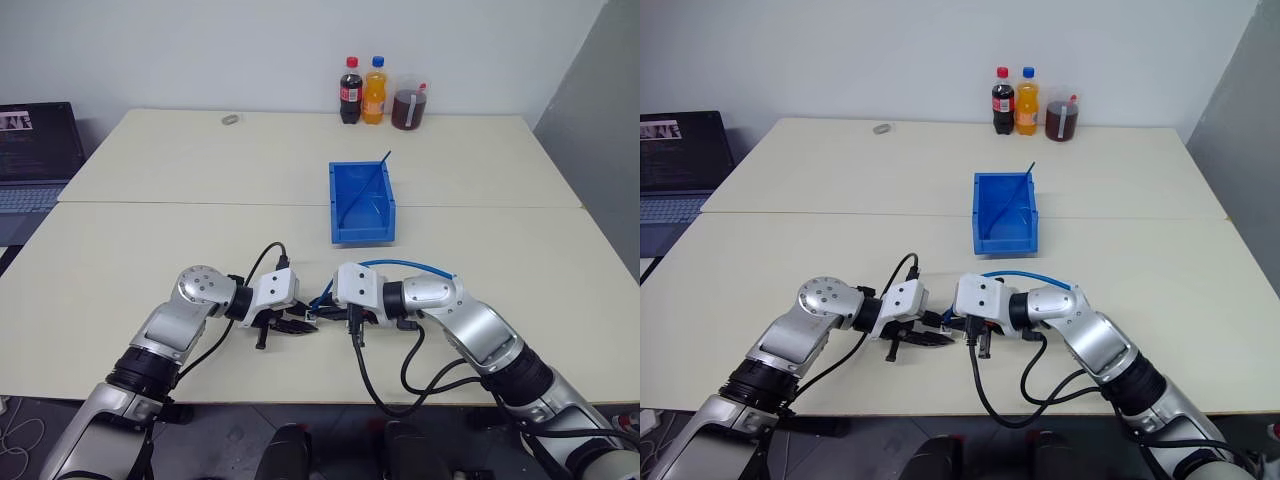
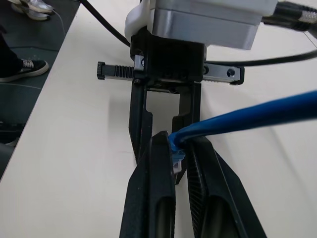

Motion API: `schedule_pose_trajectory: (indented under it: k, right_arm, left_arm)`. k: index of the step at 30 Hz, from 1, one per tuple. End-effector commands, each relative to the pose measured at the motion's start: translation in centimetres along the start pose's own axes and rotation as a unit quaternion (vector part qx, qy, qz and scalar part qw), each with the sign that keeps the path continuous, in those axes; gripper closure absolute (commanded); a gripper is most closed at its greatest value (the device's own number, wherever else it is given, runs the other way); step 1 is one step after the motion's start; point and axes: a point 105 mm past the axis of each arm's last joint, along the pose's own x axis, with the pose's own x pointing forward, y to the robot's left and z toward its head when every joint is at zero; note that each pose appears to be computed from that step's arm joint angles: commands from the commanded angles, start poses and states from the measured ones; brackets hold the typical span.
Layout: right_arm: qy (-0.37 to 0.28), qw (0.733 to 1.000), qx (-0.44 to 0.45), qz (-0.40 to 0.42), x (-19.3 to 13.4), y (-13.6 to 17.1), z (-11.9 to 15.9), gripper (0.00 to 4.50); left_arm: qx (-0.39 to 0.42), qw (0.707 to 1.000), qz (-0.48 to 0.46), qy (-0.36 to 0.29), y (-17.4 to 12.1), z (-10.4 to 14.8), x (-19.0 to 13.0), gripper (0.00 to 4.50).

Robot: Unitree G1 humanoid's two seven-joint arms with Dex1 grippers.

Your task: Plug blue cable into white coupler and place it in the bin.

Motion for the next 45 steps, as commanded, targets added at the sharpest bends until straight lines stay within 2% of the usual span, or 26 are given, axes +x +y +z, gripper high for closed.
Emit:
schedule_pose_trajectory:
  k: [1, 13, 18, 22, 28, 39, 45]
  right_arm:
    - [0.019, 0.999, -0.002, 0.026, 0.9, 0.5, -0.4, 4.44]
    - [0.055, 0.996, 0.033, 0.059, 0.8, 1.3, -1.8, 4.44]
    - [0.087, 0.991, 0.027, 0.101, 1.8, 1.8, -1.8, 4.45]
    - [0.131, 0.983, 0.015, 0.131, 2.1, 2.7, -3.4, 4.45]
    - [0.133, 0.982, 0.045, 0.128, 3.1, 2.7, -3.6, 4.45]
    - [0.161, 0.974, 0.074, 0.138, 4.0, 3.9, -6.0, 4.45]
    - [0.188, 0.968, 0.085, 0.144, 3.3, 4.6, -8.1, 4.45]
  left_arm:
    - [-0.008, 1.000, -0.014, 0.009, -0.7, -0.6, 1.1, 3.69]
    - [-0.009, 1.000, -0.010, 0.006, -0.9, -0.6, 1.3, 3.69]
    - [-0.010, 1.000, -0.013, 0.005, -1.0, -0.7, 1.4, 3.69]
    - [-0.010, 1.000, -0.013, 0.005, -1.1, -0.6, 1.5, 3.69]
    - [-0.012, 1.000, -0.012, 0.004, -1.2, -0.7, 1.5, 3.70]
    - [-0.014, 1.000, -0.008, 0.004, -1.2, -0.7, 1.5, 3.70]
    - [-0.016, 1.000, -0.005, 0.005, -1.3, -0.9, 1.4, 3.70]
